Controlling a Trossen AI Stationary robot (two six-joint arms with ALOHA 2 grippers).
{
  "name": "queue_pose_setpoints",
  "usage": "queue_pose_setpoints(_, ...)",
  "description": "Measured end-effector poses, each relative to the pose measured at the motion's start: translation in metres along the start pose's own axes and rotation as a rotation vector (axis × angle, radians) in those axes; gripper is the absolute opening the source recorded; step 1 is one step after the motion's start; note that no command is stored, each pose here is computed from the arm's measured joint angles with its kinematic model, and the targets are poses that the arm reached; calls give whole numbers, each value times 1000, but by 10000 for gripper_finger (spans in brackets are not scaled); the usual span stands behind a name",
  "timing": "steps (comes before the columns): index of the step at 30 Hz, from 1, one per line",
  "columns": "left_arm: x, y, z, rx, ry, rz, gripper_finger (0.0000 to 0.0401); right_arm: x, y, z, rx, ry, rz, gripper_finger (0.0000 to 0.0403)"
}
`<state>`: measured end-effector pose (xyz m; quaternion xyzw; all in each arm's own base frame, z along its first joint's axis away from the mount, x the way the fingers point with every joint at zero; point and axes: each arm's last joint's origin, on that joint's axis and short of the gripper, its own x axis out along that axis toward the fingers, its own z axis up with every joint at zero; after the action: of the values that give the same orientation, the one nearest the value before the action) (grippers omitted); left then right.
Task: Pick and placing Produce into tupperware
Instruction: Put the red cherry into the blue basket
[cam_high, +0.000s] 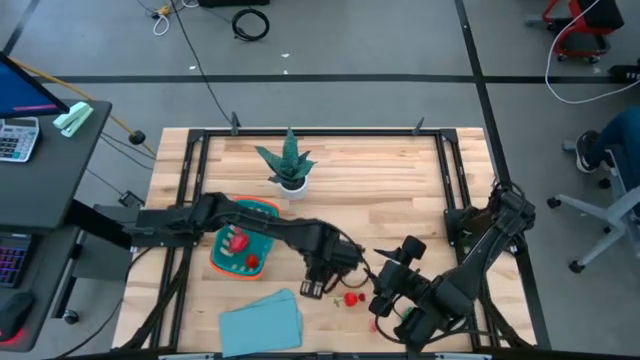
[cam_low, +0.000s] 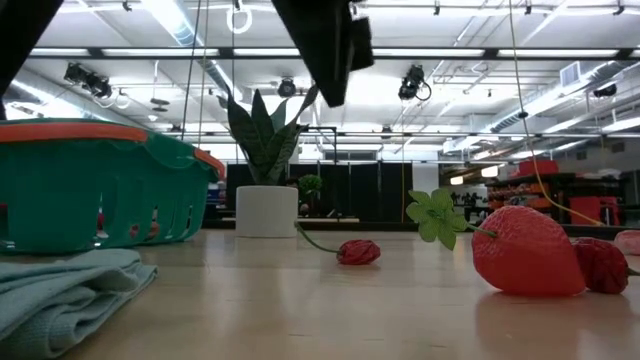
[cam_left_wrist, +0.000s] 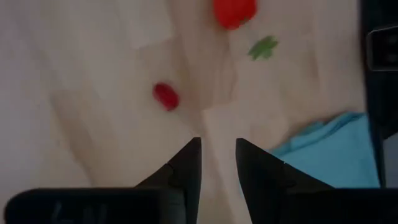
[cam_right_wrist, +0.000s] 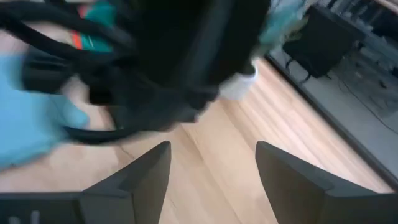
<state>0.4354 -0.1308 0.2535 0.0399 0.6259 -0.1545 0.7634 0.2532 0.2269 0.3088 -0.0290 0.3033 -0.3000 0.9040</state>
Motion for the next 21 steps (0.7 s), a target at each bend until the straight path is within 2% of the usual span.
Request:
queue_pose_setpoints(6,10,-22,2,-65,-5,6,97,5,2,-15,10,143,25,240)
queue_pose_setpoints(11,45,-44,5,-130,18,91,114,-2,4,-29,-34,165,43,236)
queue_pose_setpoints(15,67,-53,5,-193,10,242,140,-10,6,-34,-114,159,71,235)
queue_pose_setpoints(19,74,-46,5,-301,-31,399,174,-18,8,-38,-178,156,99,236)
queue_pose_setpoints(21,73,-41,7,-366,-65,427,191,-21,8,-40,-211,167,114,235)
